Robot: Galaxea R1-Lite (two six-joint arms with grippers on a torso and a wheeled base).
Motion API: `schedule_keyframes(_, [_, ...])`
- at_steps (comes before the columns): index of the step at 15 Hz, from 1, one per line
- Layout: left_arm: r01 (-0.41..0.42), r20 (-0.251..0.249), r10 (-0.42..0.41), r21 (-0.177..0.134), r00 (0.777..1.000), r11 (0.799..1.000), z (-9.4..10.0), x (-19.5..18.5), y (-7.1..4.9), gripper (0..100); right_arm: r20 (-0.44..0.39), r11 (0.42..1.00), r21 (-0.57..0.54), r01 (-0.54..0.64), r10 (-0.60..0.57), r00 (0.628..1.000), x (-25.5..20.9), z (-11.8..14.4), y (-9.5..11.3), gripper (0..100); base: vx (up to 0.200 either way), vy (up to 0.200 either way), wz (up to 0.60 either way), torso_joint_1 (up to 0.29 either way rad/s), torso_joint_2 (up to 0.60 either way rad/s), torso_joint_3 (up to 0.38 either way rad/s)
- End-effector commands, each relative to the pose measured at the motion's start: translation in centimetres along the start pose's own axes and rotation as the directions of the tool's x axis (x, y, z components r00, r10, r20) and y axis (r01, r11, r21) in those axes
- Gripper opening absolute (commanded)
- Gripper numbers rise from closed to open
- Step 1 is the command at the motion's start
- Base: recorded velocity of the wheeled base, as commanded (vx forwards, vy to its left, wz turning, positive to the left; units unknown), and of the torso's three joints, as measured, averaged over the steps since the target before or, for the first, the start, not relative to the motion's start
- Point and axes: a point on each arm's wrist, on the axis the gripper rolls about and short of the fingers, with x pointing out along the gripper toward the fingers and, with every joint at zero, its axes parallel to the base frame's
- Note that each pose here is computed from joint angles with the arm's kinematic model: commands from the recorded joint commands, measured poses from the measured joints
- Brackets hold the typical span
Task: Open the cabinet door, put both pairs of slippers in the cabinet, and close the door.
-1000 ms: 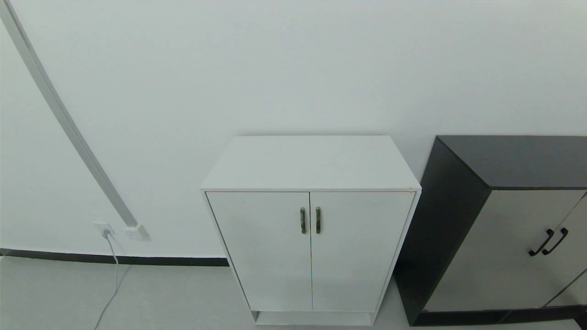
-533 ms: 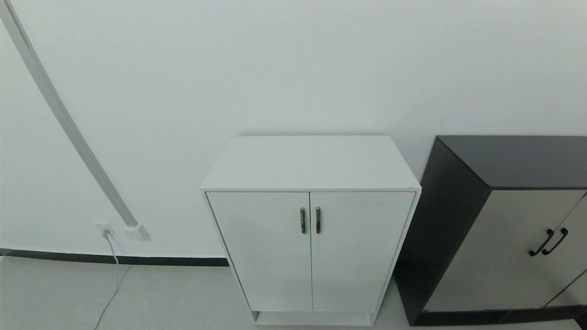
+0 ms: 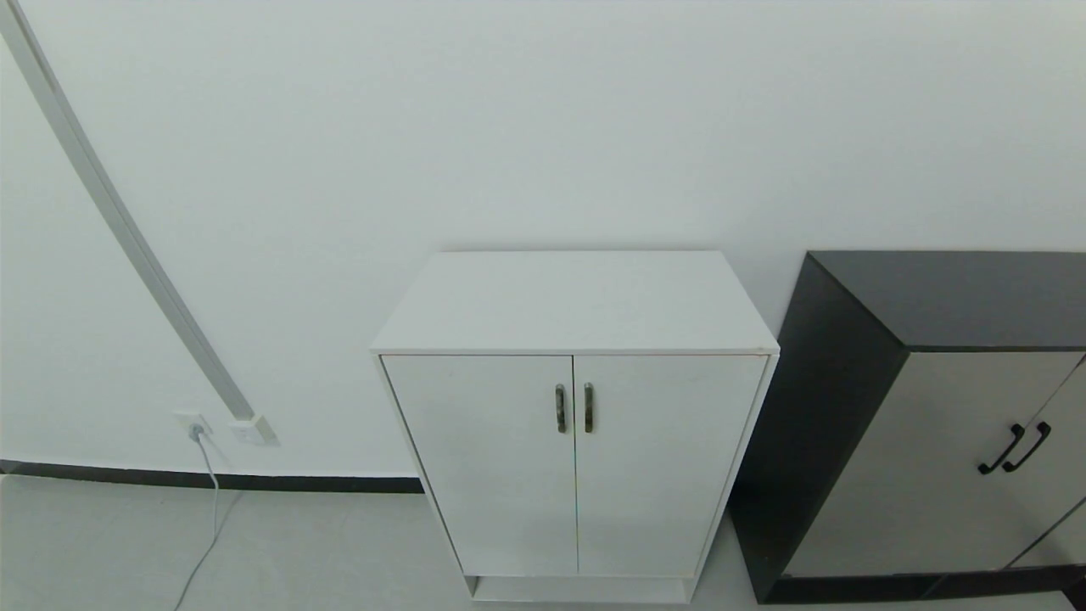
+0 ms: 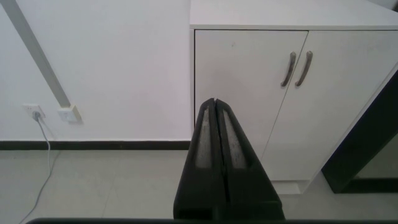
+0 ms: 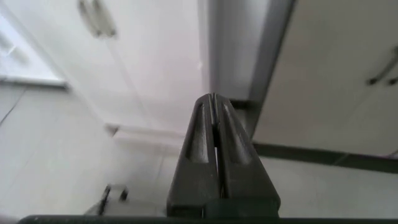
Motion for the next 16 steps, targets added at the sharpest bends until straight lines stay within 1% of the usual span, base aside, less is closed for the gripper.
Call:
schedule_keyframes(1, [0.0,-0.001,0.0,-0.001,1.0,1.0,0.0,0.01,0.0,0,0.079,0.999,0.004,0.039,-0.039,0.996,-0.58,-0.24,0.1,0,0.0,0.0,0.0,0.0,0.0,0.0])
schedule_keyframes(2, [0.0,-0.001,0.0,-0.001,1.0,1.0,0.0,0.01,0.0,0,0.155,0.999,0.001,0.041,-0.041,0.987,-1.12,-0.46,0.16,0,0.0,0.0,0.0,0.0,0.0,0.0])
schedule_keyframes(4, [0.0,-0.001,0.0,-0.001,1.0,1.0,0.0,0.01,0.0,0,0.175,0.999,0.008,0.047,-0.048,0.983,-1.25,-0.51,0.19,0,0.0,0.0,0.0,0.0,0.0,0.0])
schedule_keyframes(5, [-0.002,-0.001,0.002,-0.002,1.0,1.0,0.0,0.01,0.0,0,0.175,0.998,0.014,0.056,-0.057,0.983,-1.25,-0.51,0.17,0,0.0,0.0,0.0,0.0,0.0,0.0])
schedule_keyframes(6, [-0.002,-0.001,0.002,-0.005,1.0,1.0,0.0,0.01,0.0,0,0.179,0.995,0.041,0.086,-0.092,0.98,-1.26,-0.48,0.09,0,0.0,0.0,0.0,0.0,0.0,0.0])
schedule_keyframes(7, [-0.002,0.0,0.002,-0.005,1.0,1.0,0.02,0.01,0.0,0,0.182,0.994,0.062,0.091,-0.101,0.978,-1.27,-0.45,0.07,0,0.0,0.0,0.0,0.0,0.0,0.0])
schedule_keyframes(8, [-0.002,0.0,0.002,-0.001,1.0,1.0,0.02,0.01,0.0,0,0.182,0.994,0.065,0.092,-0.103,0.978,-1.27,-0.45,0.07,0,0.0,0.0,0.0,0.0,0.0,0.0])
schedule_keyframes(16, [-0.003,0.0,0.003,-0.001,1.0,1.0,0.02,0.01,0.01,0,0.182,0.994,0.062,0.093,-0.103,0.978,-1.27,-0.45,0.07,0,0.0,0.0,0.0,0.0,0.0,0.0])
